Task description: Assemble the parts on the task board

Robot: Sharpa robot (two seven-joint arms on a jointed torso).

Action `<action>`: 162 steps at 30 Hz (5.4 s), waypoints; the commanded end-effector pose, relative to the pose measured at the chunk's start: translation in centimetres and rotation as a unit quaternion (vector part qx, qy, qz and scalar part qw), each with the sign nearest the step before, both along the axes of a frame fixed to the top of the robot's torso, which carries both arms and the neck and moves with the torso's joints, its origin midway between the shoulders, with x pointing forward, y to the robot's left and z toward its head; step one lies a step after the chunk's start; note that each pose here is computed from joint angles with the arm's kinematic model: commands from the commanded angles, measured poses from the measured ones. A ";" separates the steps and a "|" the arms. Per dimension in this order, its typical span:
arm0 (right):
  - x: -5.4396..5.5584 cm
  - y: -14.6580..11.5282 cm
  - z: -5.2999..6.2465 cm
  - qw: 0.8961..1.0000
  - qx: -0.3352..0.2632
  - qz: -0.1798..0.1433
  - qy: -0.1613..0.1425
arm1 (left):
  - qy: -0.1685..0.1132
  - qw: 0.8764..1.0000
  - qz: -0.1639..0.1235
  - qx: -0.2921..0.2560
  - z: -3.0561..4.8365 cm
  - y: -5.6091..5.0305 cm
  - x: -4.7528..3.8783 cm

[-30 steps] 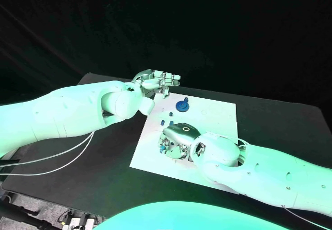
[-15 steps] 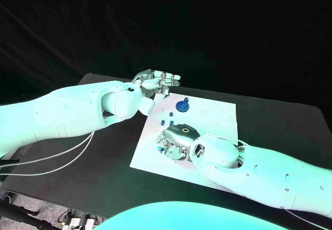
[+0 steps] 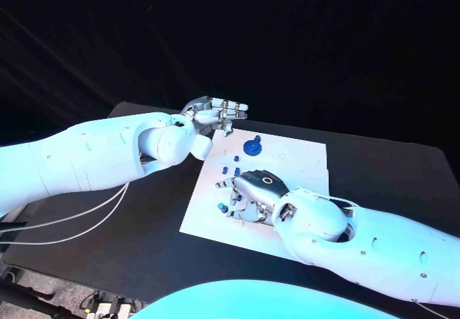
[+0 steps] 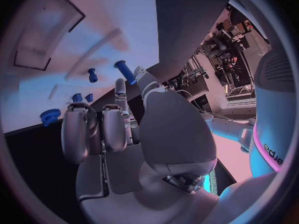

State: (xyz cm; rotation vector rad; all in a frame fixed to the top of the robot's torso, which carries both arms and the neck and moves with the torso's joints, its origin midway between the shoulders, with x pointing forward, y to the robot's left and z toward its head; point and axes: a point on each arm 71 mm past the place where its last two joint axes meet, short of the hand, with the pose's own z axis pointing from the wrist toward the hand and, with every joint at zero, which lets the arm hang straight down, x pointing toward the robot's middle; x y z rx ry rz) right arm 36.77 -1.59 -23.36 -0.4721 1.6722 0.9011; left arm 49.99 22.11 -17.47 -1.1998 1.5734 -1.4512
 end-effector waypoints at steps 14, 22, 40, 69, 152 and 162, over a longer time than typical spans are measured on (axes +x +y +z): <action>2.0 -11.8 3.1 0.981 0.066 -0.147 0.112 | -0.002 1.000 -0.003 -0.004 0.00 0.3 -0.26; 0.8 -17.1 2.2 0.967 0.033 -0.221 0.122 | -0.001 1.000 -0.007 -0.003 -0.18 0.3 -0.69; -1.1 -18.5 -1.3 0.954 -0.027 -0.271 0.123 | 0.003 1.000 -0.012 -0.003 -0.46 0.2 -0.96; -0.3 -16.6 -4.6 0.944 -0.052 -0.284 0.161 | 0.008 1.000 -0.018 -0.005 -0.60 0.3 -1.01; 0.2 -10.0 -3.6 0.943 0.007 -0.258 0.211 | 0.011 1.000 -0.025 -0.013 -0.63 0.1 -1.00; -0.1 -10.3 -3.1 0.948 0.013 -0.252 0.196 | 0.011 1.000 -0.024 -0.012 -0.64 0.2 -1.01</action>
